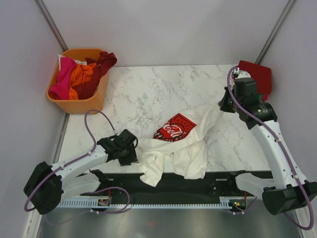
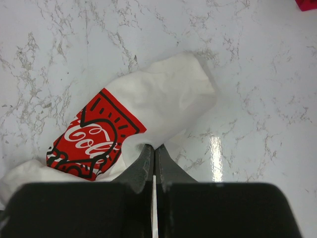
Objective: Fold and stack the t-shirts
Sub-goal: Flatten the tshirt out
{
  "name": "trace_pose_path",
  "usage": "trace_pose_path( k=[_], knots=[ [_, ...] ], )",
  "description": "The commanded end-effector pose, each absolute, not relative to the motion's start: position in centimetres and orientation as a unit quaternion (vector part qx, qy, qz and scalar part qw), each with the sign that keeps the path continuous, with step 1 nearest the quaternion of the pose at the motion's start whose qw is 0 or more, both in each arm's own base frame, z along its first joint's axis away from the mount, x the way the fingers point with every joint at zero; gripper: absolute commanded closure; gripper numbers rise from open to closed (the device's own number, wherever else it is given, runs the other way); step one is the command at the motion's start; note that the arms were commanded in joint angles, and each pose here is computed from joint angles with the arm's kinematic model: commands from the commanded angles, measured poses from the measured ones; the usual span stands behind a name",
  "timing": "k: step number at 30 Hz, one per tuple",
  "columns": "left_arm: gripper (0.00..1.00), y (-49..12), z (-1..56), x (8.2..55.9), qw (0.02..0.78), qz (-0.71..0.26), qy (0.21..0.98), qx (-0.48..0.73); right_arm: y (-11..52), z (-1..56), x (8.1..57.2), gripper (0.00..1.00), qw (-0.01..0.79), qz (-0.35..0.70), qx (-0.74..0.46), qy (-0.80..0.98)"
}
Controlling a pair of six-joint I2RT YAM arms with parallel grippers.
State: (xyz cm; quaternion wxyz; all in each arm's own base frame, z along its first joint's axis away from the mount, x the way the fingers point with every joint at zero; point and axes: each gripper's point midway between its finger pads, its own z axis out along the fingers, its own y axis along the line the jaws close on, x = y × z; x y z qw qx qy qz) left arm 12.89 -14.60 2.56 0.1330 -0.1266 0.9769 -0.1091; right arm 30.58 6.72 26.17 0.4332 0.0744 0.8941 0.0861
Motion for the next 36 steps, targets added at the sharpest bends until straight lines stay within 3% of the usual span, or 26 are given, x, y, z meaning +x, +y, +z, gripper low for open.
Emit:
trace_pose_path(
  k=[1,7,17,21,22,27,31,36],
  knots=[
    [0.51,-14.2,2.2,13.5,0.157,-0.105,0.969,-0.158,6.6,26.7,30.9,1.00,0.448,0.085,0.071,0.887],
    [0.39,-13.4,2.0,13.7,0.172,-0.094,0.967,-0.163,6.6,26.4,31.1,1.00,0.445,0.083,0.070,0.889],
    [0.60,-12.0,1.4,14.7,0.195,-0.050,0.965,-0.166,6.7,26.1,31.3,1.00,0.441,0.083,0.067,0.891],
    [0.73,-12.3,1.5,15.0,0.197,-0.050,0.966,-0.160,6.8,26.1,31.4,1.00,0.442,0.083,0.065,0.891],
    [0.80,-12.3,1.5,15.0,0.197,-0.052,0.966,-0.160,6.7,26.1,31.4,1.00,0.442,0.083,0.066,0.891],
    [0.84,-13.7,3.9,15.9,0.212,-0.087,0.962,-0.145,6.6,26.1,31.5,1.00,0.442,0.080,0.066,0.891],
    [0.93,-13.8,6.2,16.0,0.218,-0.096,0.960,-0.145,6.6,26.3,31.5,1.00,0.444,0.080,0.067,0.890],
    [0.95,-13.6,10.2,16.3,0.236,-0.098,0.957,-0.136,6.7,26.8,31.5,1.00,0.449,0.083,0.066,0.887]
  ],
)
